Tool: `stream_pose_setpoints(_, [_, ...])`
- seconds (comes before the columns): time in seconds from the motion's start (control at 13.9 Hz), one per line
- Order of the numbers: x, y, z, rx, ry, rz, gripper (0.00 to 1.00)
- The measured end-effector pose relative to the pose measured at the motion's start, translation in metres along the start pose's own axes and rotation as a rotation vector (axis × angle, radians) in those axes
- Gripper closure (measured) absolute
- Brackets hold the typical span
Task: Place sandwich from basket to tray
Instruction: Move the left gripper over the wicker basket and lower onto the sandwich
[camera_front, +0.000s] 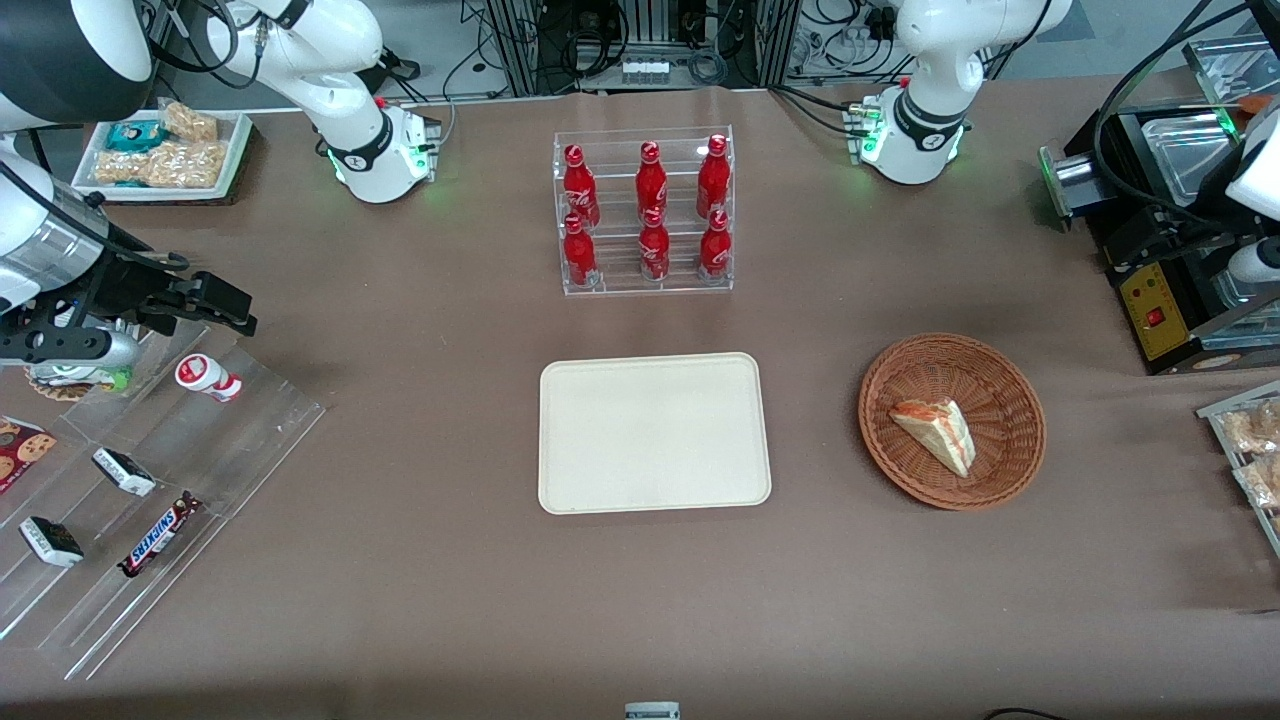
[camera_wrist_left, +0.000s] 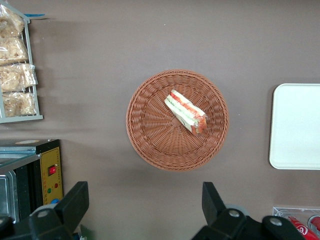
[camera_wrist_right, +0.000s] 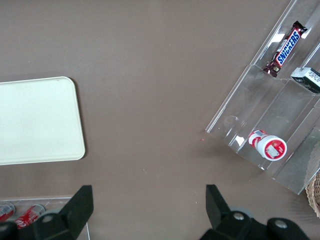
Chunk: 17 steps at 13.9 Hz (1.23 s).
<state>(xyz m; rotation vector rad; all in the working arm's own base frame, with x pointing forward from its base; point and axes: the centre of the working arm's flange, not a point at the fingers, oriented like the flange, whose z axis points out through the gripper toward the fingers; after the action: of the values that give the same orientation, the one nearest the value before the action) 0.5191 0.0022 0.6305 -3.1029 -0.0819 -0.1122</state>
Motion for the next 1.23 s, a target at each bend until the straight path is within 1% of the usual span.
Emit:
stream_pose_setpoints(0.14, [0.002,-0.001,0.003,-0.002,0.001,-0.006,0.00])
stream_pose_setpoints(0.22, [0.004,-0.001,0.007,-0.003,-0.006,-0.013,0.00])
stream_pose_setpoints(0.29, [0.008,-0.002,0.016,-0.005,-0.023,-0.027,0.00])
stream_pose_setpoints(0.43, [0.025,-0.002,0.058,-0.015,-0.073,-0.050,0.00])
stream_pose_setpoints(0.65, [0.058,0.003,0.160,-0.038,-0.120,-0.095,0.00])
stream_pose_setpoints(0.72, [0.062,0.007,0.191,-0.043,-0.124,-0.133,0.00])
stream_pose_setpoints(0.87, [0.060,0.017,0.236,-0.046,-0.116,-0.246,0.00])
stream_pose_setpoints(1.08, [0.045,0.053,0.270,-0.049,-0.073,-0.491,0.00])
stream_pose_setpoints(1.15, [0.040,0.066,0.278,-0.051,-0.068,-0.563,0.00])
stream_pose_setpoints(1.23, [0.034,0.078,0.287,-0.041,-0.073,-0.604,0.00])
